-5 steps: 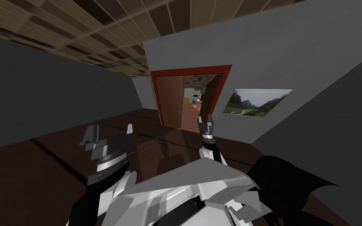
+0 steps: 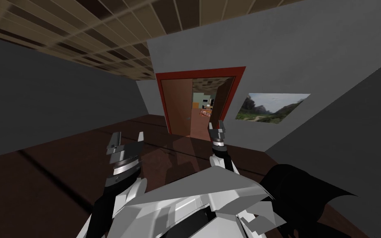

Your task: Push the door open

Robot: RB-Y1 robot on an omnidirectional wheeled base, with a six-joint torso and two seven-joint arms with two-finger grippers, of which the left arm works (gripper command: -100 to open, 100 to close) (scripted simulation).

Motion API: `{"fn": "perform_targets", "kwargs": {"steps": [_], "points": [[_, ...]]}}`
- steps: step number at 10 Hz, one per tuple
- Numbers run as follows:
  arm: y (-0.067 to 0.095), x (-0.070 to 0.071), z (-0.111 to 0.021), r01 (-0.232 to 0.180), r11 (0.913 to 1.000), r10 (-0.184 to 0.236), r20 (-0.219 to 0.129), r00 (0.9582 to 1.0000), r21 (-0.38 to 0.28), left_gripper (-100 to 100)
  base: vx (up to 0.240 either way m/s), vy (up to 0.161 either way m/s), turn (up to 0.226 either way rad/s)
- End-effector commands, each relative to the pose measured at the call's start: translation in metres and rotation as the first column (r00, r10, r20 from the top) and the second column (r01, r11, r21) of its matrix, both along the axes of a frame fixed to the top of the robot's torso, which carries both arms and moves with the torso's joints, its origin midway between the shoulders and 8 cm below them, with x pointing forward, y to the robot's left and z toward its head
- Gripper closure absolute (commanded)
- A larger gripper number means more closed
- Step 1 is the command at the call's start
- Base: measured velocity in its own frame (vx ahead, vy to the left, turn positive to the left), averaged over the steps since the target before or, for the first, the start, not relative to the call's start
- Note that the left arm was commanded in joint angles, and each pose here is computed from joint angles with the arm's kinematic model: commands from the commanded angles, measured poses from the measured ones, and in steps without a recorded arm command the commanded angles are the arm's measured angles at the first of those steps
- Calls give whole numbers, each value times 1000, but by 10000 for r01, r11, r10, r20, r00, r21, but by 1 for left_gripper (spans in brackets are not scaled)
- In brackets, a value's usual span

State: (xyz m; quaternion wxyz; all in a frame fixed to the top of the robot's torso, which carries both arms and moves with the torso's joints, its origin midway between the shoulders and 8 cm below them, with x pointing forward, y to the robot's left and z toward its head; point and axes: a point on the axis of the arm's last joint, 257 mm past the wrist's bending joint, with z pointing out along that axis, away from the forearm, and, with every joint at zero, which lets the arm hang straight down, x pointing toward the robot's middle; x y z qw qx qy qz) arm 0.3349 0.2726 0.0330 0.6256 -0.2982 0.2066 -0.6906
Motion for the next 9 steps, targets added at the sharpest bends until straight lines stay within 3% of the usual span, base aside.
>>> {"fn": "perform_targets", "kwargs": {"steps": [1,7,9], "points": [[-1,8,-10,56,10000,-56,-159,9999,33,-100,94,-27,-26],[-9,36,-49,300,9994,-286,-864,9958,149,-100,112,-27,-30],[-13,47,-66,402,9990,-376,-1173,9924,197,-100,103,-35,-35]]}}
